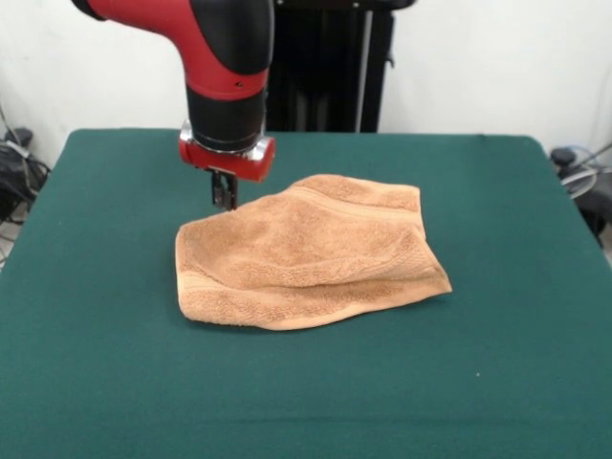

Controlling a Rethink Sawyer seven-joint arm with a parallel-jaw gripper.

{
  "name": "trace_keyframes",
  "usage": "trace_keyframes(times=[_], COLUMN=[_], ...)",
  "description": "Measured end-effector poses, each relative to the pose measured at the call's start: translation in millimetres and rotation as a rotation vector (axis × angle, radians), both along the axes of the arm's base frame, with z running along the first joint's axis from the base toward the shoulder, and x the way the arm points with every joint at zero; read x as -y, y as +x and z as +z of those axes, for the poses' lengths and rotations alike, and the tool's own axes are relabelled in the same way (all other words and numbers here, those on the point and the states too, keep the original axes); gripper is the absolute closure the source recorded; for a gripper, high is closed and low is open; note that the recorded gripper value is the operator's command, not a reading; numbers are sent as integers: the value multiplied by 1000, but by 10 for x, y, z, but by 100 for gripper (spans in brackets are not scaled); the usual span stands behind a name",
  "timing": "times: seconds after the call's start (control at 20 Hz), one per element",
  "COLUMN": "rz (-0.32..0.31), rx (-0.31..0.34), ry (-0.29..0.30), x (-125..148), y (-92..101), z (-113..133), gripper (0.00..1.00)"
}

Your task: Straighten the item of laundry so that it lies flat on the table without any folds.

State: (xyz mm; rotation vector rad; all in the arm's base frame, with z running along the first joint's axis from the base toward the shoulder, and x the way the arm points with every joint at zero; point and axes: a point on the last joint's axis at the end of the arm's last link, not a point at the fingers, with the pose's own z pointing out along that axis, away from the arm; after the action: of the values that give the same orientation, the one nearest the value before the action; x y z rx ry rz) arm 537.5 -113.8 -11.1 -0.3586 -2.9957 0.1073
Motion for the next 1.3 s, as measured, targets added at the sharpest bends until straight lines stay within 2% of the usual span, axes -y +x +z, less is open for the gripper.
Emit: trace_keyframes(times=[0.05,0.1,0.15,0.8,1.3], rz=[-4,-6,-9,-43,-46], rx=[0,6,11,45,30], ry=[0,-2,-3,-13,-5], x=[20,37,54,257,222], y=[-4,-4,-4,-35,-120], z=[0,-1,-2,-5,-22], gripper=[0,0,100,100,100])
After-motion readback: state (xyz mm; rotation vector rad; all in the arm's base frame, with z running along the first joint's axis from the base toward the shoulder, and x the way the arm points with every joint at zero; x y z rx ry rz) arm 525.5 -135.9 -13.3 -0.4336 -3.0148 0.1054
